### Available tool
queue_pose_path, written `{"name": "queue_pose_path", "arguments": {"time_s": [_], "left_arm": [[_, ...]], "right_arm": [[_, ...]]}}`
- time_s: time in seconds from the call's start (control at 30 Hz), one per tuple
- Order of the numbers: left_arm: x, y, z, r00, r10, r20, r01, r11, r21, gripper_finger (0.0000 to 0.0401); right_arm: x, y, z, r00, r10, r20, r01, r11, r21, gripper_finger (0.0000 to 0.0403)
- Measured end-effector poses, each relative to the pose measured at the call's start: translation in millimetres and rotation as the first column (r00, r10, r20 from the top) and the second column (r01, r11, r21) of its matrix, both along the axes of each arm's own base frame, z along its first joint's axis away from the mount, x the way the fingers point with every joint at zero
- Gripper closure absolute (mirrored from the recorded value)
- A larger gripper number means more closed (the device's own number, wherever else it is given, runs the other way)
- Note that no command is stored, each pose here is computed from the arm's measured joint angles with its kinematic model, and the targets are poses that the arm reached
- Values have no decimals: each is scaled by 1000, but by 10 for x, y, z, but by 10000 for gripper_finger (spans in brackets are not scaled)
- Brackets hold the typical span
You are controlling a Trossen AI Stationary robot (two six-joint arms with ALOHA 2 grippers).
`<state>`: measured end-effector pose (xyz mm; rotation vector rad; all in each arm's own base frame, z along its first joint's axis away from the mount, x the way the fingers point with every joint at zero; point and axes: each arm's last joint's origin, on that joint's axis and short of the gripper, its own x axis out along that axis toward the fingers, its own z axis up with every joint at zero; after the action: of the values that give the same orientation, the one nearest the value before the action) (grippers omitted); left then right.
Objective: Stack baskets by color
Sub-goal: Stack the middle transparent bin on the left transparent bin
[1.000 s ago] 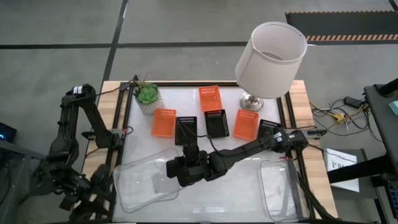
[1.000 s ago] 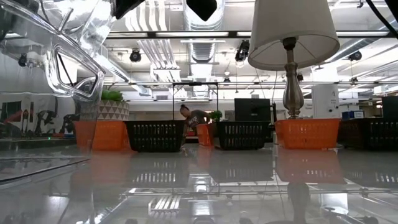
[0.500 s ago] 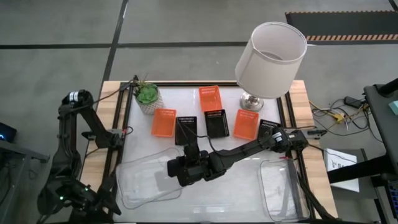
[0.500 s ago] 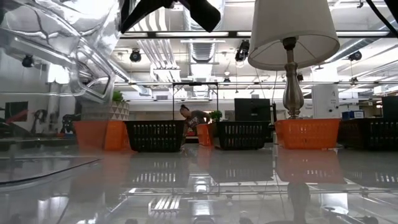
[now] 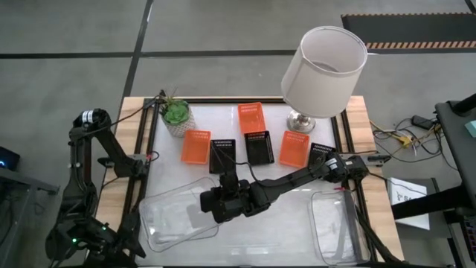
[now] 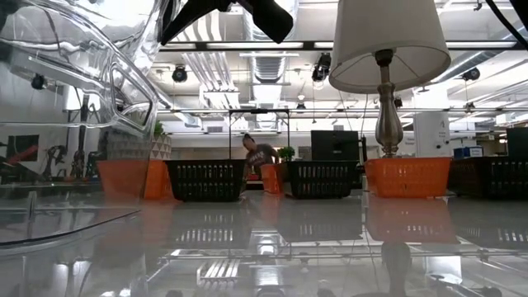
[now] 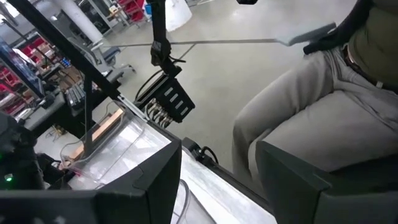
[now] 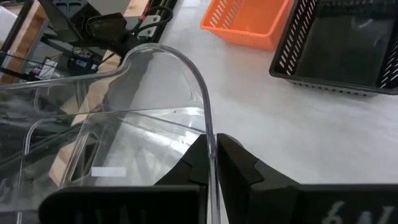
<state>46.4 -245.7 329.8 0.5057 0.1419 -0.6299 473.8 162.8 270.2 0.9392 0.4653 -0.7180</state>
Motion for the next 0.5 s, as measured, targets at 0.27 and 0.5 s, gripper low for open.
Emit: {"name": "queue_pose_path", "arguments": {"time_s": [0.27, 0.5], "left_arm": [[3, 0, 124, 1000, 4, 10, -3, 1000, -28, 210], [159, -26, 77, 998, 69, -7, -70, 995, -70, 210]], "right_arm": [[0, -7, 4, 1000, -13, 6, 13, 1000, -24, 390], [11, -5, 14, 1000, -12, 20, 12, 1000, -29, 390]]}}
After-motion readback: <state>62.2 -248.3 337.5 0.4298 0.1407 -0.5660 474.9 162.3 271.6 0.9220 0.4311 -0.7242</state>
